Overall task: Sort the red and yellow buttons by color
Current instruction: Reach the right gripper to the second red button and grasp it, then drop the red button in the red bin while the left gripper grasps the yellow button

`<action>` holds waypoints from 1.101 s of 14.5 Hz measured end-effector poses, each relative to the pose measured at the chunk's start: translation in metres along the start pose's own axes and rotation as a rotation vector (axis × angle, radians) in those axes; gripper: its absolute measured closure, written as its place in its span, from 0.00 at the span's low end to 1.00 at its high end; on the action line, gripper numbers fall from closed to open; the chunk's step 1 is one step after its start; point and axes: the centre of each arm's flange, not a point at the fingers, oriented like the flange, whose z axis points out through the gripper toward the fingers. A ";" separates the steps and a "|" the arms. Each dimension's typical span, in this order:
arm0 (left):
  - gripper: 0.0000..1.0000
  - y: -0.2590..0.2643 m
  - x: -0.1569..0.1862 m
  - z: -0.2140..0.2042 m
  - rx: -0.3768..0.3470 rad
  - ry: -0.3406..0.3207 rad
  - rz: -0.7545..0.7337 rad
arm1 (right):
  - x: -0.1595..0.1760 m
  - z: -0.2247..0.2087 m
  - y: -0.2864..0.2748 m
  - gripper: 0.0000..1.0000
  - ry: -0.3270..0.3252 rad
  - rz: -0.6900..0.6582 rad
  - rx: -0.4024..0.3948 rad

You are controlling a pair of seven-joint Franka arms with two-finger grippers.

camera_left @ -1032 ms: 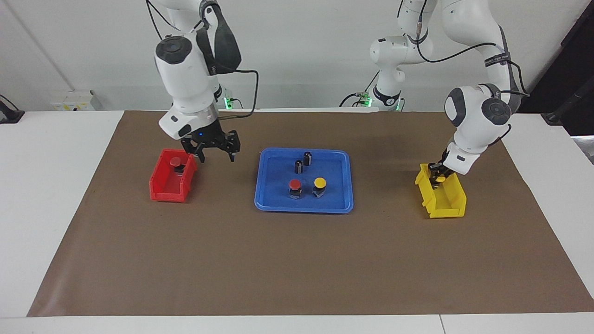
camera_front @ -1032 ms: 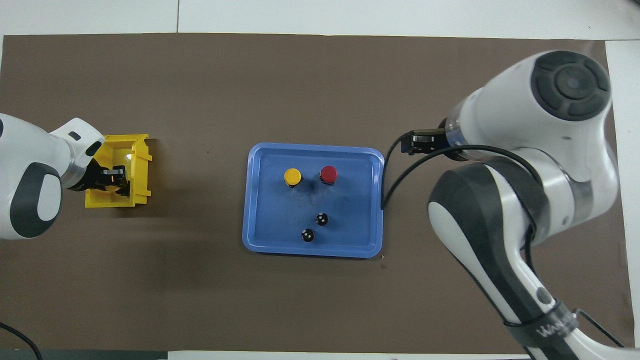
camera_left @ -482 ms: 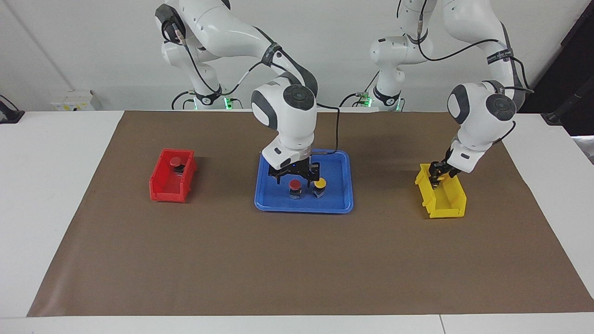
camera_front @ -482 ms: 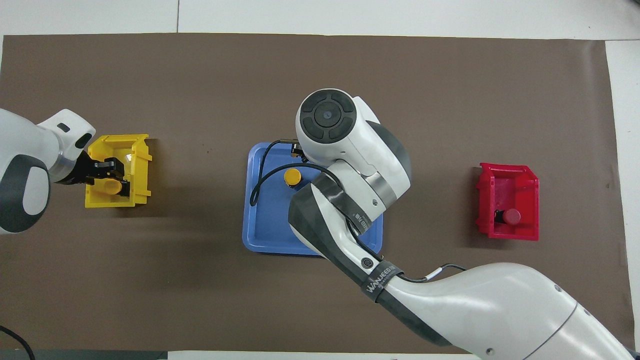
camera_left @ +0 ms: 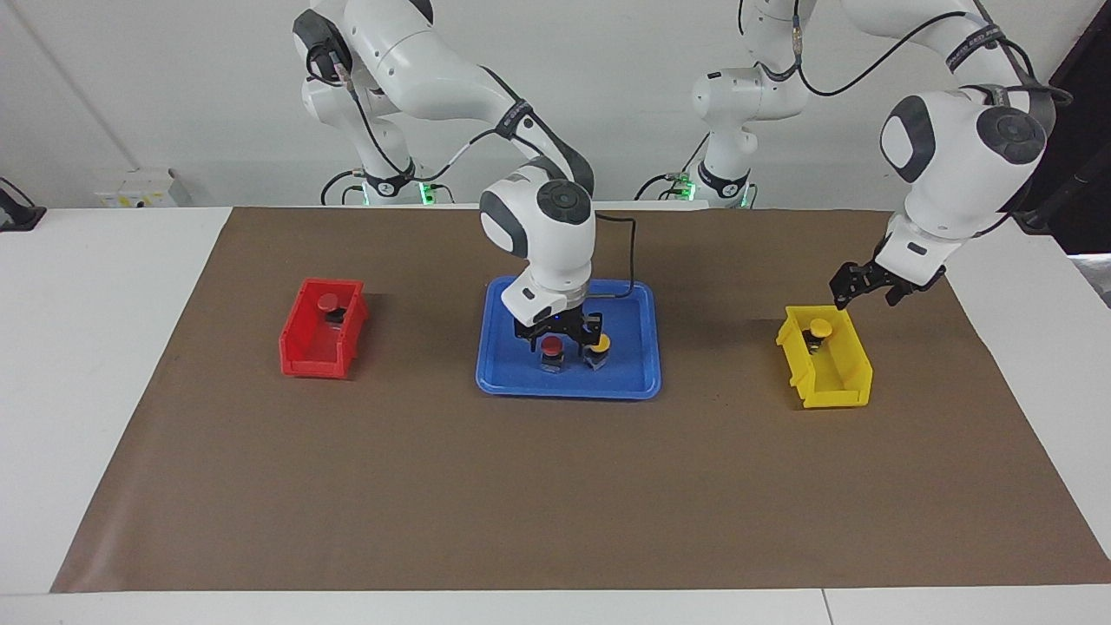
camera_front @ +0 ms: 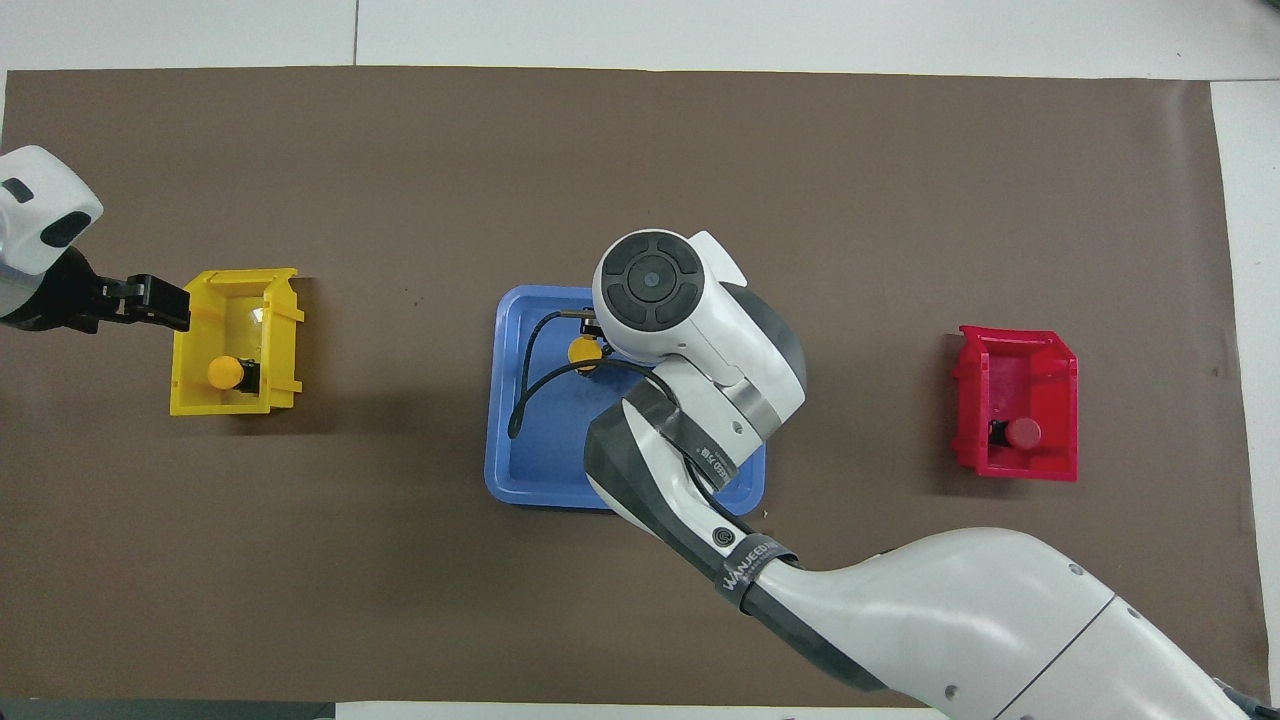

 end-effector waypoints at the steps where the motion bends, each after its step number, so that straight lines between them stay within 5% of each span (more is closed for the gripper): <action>1: 0.00 0.003 -0.008 -0.012 0.001 -0.005 0.032 | -0.003 0.003 0.001 0.19 -0.001 -0.003 -0.001; 4: 0.00 0.008 -0.022 -0.044 0.003 -0.010 0.112 | -0.008 0.003 0.003 0.31 -0.002 -0.007 -0.008; 7: 0.00 0.011 -0.025 -0.064 0.004 0.000 0.132 | -0.008 0.002 0.006 0.59 -0.001 -0.006 -0.011; 12: 0.00 0.024 -0.020 -0.058 -0.010 0.014 0.134 | 0.010 -0.019 0.019 0.59 0.009 0.030 -0.020; 16: 0.00 0.137 -0.012 -0.011 -0.039 0.071 0.010 | 0.068 -0.099 0.108 0.59 0.018 0.049 -0.052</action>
